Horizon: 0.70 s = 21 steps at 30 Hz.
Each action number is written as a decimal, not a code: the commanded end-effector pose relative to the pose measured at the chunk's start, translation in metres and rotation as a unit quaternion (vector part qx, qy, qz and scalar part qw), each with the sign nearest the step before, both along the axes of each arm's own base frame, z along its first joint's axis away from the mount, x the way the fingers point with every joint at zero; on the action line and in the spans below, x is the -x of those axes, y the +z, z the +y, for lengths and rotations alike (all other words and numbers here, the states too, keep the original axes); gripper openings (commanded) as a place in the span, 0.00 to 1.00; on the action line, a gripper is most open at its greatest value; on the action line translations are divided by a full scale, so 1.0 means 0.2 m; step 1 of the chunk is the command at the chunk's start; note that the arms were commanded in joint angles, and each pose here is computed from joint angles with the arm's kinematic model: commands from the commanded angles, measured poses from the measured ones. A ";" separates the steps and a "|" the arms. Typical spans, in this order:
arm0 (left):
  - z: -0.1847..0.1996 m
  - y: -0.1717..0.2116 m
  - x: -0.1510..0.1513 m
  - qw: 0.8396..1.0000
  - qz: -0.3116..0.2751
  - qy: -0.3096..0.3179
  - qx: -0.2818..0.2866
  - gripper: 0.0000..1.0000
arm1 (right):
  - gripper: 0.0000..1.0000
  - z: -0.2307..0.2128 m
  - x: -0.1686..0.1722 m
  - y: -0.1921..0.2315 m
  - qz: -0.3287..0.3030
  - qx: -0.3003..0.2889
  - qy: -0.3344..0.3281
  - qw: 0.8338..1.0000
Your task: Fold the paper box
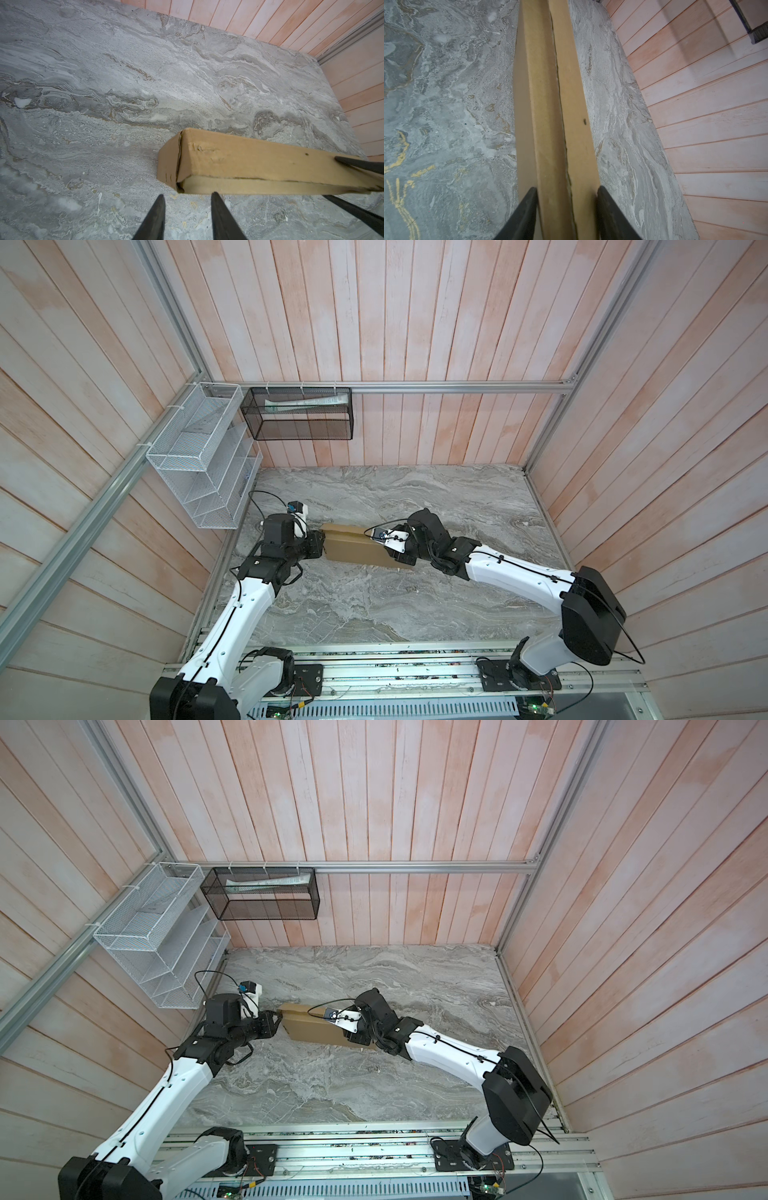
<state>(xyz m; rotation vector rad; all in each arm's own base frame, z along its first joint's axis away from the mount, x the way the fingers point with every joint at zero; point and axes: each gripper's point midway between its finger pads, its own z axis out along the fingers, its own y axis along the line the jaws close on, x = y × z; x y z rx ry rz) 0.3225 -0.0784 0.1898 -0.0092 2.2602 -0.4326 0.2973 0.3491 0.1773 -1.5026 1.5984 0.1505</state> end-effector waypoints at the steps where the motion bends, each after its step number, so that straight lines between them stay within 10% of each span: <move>1: 0.01 0.06 0.00 1.000 -0.012 -0.004 0.007 0.42 | 0.47 -0.02 0.00 -0.08 0.028 0.024 0.000 0.999; 21: -0.08 0.15 -0.06 0.986 -0.036 -0.058 0.154 0.58 | 0.44 -0.03 0.00 -0.08 0.030 0.021 -0.003 0.999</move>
